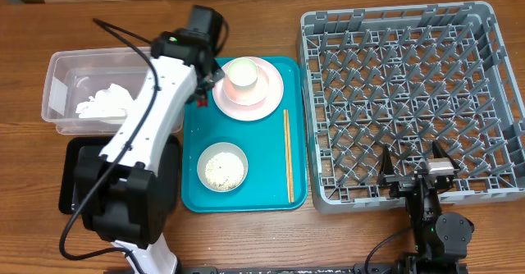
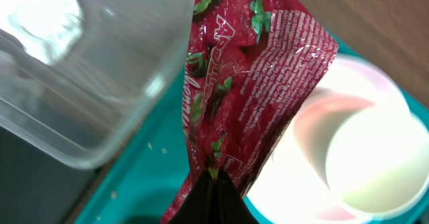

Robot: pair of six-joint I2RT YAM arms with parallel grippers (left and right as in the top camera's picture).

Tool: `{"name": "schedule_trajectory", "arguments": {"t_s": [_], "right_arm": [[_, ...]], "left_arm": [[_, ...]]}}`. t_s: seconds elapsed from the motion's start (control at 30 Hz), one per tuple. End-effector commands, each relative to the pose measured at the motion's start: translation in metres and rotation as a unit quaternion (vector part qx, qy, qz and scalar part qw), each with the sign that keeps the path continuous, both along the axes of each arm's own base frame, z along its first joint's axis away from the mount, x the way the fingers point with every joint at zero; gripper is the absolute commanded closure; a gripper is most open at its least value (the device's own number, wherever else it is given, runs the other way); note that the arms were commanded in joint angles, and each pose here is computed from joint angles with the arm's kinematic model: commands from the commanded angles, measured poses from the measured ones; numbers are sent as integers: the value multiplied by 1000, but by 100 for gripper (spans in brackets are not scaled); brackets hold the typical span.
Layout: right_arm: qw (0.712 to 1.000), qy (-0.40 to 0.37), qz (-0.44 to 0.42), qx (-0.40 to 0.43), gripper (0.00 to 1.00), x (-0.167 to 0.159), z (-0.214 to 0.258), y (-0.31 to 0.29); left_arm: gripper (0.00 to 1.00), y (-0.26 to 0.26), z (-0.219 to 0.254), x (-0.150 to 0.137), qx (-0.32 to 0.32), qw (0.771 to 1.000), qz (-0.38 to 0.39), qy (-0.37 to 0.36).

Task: Sort waste into correct bins and load items into the dishwasher
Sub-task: 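Carry the red wrapper left and drop it into the clear bin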

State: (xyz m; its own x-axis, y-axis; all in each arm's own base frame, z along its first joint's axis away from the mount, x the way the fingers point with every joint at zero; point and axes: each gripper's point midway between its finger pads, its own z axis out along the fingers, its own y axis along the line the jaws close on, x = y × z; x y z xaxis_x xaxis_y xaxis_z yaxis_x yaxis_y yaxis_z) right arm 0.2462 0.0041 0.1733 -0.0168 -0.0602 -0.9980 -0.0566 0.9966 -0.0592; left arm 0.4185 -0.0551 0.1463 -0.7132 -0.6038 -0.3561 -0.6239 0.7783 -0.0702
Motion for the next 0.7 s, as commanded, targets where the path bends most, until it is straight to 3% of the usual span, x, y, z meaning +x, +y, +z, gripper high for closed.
{"name": "schedule_trajectory", "arguments": {"t_s": [0.0, 0.3, 0.67], "right_arm": [[1000, -3, 3, -2, 0, 0, -2, 1], [1000, -3, 3, -2, 0, 0, -2, 1], [1000, -3, 3, -2, 0, 0, -2, 1]], "left_arm": [[96, 32, 15, 7, 17, 999, 30, -19], [96, 99, 12, -2, 20, 994, 108, -1], [89, 140, -17, -2, 19, 987, 161, 1]]}}
